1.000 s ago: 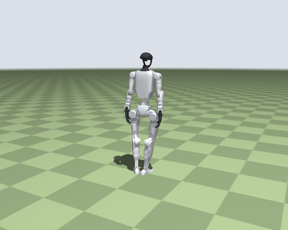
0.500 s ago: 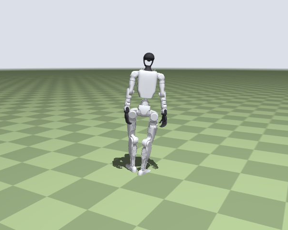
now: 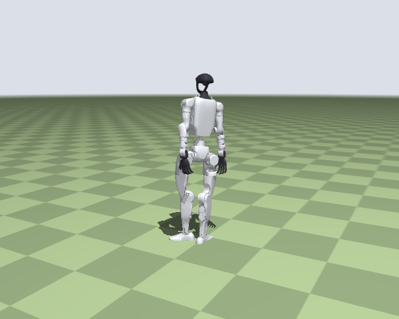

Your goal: Upper body actions

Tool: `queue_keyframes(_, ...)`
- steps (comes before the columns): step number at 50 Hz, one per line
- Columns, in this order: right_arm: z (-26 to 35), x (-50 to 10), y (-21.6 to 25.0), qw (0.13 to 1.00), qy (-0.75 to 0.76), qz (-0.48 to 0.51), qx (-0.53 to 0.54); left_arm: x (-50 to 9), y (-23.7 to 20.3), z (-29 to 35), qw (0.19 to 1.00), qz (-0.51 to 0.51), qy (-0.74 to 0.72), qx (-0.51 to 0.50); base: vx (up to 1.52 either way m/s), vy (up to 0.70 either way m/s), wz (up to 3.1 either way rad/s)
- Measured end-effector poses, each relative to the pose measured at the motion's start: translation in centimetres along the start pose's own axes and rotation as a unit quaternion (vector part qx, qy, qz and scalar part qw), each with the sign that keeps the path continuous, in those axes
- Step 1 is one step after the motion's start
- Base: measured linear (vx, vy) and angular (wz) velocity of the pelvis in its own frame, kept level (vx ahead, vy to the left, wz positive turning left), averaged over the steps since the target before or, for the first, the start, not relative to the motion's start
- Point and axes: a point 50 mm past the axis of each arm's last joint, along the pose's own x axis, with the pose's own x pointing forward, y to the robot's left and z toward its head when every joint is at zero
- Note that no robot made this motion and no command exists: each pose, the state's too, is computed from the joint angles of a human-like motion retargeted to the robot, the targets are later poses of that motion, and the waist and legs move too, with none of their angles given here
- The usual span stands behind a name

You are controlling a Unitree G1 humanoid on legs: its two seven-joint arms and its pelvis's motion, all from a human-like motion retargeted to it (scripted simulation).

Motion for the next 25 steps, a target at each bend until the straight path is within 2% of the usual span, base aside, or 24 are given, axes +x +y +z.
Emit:
queue_keyframes(7, -0.6, 0.0, 0.5, 1.0, 0.01, 0.002, -0.018, -0.3, 0.3, 2.5, 0.999, 0.015, -0.037, 0.038, 0.08, 0.14, 0.05)
queue_keyframes(16, -1.6, 0.0, 1.2, 1.0, 0.022, 0.011, 0.002, -0.4, 0.6, 3.4, 0.997, 0.032, -0.06, 0.025, 0.13, 0.18, 0.34)
queue_keyframes(25, -1.8, 0.0, 1.3, 1.0, 0.018, 0.005, 0.001, -0.4, 0.5, 3.1, 0.998, 0.023, -0.048, 0.042, 0.15, 0.19, 1.06)
